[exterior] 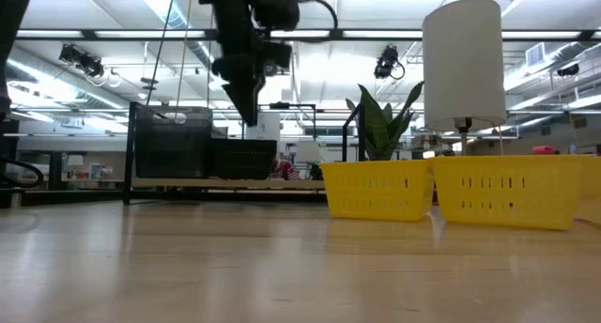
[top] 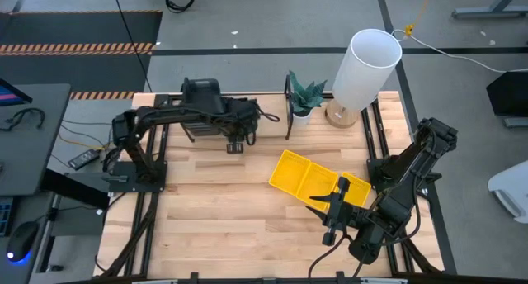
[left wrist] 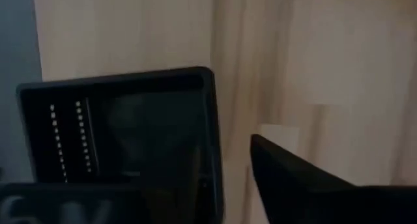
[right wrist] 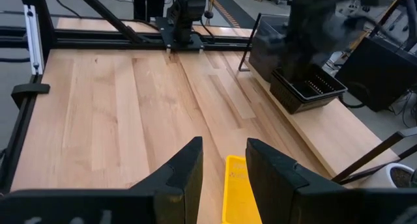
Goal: Stack baskets on shelf by color
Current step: Adjust the stacked black baskets on the shelf
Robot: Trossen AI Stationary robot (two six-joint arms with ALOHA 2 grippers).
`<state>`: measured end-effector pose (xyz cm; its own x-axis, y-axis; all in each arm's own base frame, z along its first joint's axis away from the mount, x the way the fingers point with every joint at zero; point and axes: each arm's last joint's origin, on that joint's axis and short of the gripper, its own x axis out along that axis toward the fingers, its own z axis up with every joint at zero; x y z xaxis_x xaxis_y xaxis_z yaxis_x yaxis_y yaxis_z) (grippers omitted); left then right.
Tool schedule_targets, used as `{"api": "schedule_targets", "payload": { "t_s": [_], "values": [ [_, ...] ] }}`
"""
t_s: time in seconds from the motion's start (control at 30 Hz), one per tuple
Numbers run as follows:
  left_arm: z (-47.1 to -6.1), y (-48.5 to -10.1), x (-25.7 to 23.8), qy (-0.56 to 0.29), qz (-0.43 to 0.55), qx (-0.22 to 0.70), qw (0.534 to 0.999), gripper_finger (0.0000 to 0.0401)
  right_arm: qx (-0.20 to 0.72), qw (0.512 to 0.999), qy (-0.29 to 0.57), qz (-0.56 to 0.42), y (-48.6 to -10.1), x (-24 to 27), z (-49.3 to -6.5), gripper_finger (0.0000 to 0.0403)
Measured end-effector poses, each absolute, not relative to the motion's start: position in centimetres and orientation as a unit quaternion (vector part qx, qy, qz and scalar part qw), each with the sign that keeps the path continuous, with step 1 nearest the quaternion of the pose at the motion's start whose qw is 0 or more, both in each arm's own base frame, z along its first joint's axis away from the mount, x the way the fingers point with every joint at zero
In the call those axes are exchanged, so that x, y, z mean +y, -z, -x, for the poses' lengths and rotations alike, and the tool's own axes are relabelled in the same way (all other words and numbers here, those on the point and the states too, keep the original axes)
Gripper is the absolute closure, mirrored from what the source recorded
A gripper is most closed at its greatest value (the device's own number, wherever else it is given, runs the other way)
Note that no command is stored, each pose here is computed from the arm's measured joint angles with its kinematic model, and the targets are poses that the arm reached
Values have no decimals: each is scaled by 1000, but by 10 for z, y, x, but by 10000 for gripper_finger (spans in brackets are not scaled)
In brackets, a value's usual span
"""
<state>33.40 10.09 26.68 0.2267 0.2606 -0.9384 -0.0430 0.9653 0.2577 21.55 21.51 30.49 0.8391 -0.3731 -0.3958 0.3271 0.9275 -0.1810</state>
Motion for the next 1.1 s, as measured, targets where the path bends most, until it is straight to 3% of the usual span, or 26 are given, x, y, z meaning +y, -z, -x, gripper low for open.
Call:
{"api": "schedule_targets", "payload": {
  "t_s": [0.2,0.33,0.77,1.1],
  "values": [
    [-346,-240,103,-118,-128,653,737,191,217,957,183,53,-305,215,-216,280],
    [-351,-227,106,-148,-150,669,713,174,217,957,183,53,-305,215,-216,280],
    [-351,-223,110,-201,-169,676,688,215,217,957,183,53,-305,215,-215,280],
    [-345,-222,121,-235,-70,667,704,235,217,957,183,54,-305,215,-215,280]
  ]
}}
